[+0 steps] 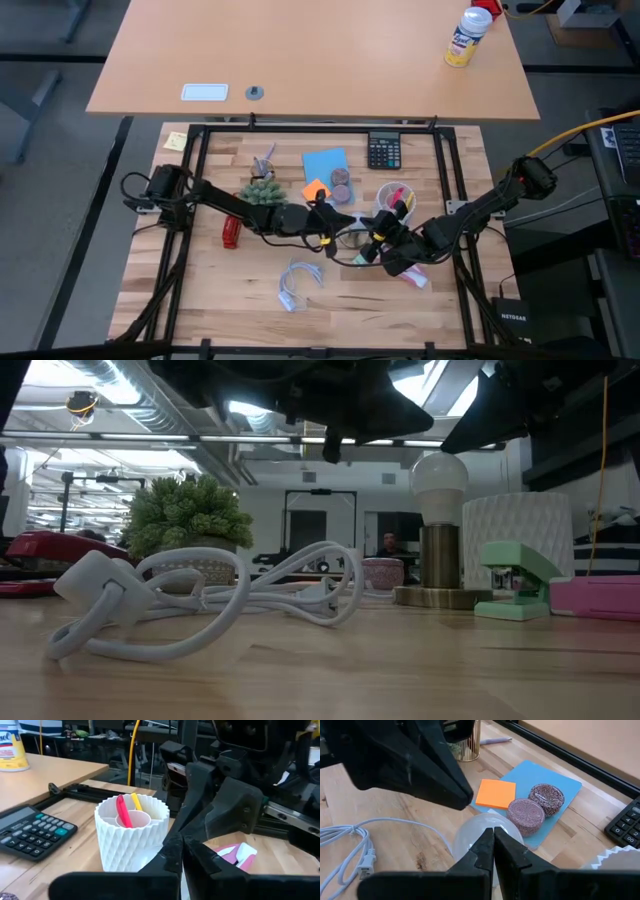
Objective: Screw lightbulb
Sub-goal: Insert the white lightbulb into the lamp socket
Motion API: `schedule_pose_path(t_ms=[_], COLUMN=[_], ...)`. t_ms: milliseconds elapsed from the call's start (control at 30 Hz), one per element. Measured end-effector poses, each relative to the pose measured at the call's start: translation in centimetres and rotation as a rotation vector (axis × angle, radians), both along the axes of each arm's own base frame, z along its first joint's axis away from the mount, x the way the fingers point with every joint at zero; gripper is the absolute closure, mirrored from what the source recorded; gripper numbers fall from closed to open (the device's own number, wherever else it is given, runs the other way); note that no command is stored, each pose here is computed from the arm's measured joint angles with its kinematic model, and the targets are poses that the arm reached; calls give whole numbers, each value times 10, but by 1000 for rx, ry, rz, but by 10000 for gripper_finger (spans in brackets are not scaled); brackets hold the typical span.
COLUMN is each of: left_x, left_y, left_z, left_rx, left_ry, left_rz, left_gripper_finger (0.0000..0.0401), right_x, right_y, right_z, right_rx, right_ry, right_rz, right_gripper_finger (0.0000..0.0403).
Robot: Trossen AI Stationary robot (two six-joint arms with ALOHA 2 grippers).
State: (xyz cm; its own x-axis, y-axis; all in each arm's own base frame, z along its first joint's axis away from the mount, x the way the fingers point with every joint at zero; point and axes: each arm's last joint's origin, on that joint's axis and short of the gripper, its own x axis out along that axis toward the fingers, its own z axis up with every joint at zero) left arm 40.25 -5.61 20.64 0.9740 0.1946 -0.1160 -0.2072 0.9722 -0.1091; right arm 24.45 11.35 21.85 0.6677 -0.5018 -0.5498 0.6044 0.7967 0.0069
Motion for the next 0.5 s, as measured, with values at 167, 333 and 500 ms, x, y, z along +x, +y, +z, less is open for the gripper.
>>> schedule_pose_path(t_ms=[167, 333, 500], left_x=[1, 2, 2], left_y=[0, 0, 0], left_z=[-5, -13, -13], left_rx=[-19, -22, -17], left_ry=[18, 40, 45], left_rz=[4, 5, 5], left_gripper_finger=[398, 398, 400], right_x=[0, 0, 0], right_y=[0, 0, 0], right_z=[0, 0, 0], right_rx=[0, -1, -1], right_ry=[0, -1, -2], right_rz=[0, 0, -1], right_gripper_finger=[386, 386, 386])
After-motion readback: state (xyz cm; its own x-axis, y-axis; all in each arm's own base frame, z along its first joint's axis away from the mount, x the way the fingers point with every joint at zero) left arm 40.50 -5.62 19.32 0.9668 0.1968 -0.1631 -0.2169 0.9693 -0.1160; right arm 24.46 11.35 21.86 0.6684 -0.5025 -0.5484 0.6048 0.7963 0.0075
